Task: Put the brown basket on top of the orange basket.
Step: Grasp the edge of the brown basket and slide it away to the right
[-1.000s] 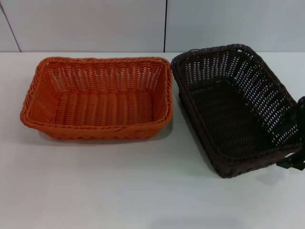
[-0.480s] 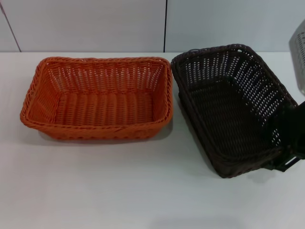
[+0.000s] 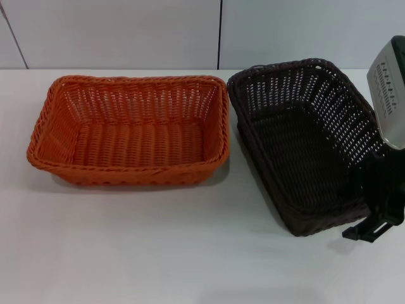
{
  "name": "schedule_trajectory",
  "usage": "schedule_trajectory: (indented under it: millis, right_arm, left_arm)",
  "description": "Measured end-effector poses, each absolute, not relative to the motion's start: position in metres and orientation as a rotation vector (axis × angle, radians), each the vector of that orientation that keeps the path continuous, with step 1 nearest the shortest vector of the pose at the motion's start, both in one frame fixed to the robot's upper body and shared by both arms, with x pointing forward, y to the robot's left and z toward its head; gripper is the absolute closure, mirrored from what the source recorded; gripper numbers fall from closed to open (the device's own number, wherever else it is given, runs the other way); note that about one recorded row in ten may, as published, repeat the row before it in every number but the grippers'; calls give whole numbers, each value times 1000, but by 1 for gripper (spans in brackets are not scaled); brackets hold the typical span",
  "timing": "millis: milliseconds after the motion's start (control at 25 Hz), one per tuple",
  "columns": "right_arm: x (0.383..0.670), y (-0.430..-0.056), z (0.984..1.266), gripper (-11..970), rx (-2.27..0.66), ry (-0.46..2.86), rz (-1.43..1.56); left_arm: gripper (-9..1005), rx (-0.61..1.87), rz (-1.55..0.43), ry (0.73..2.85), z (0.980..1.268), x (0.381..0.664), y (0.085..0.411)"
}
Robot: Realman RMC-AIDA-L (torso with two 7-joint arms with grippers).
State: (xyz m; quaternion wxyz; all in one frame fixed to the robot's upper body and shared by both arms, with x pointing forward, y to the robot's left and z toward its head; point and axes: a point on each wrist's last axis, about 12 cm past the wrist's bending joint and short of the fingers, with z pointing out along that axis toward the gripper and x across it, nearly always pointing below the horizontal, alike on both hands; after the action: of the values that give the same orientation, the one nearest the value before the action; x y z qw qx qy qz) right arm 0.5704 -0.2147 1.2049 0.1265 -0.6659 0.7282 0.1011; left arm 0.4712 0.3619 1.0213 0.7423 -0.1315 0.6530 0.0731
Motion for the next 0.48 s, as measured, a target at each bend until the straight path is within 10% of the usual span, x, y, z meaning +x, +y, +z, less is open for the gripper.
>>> schedule_trajectory:
  millis: [480]
  right_arm:
    - [573, -210, 1191, 278, -1949, 2140, 293]
  left_arm:
    - [200, -286, 161, 1434, 1021, 471, 362]
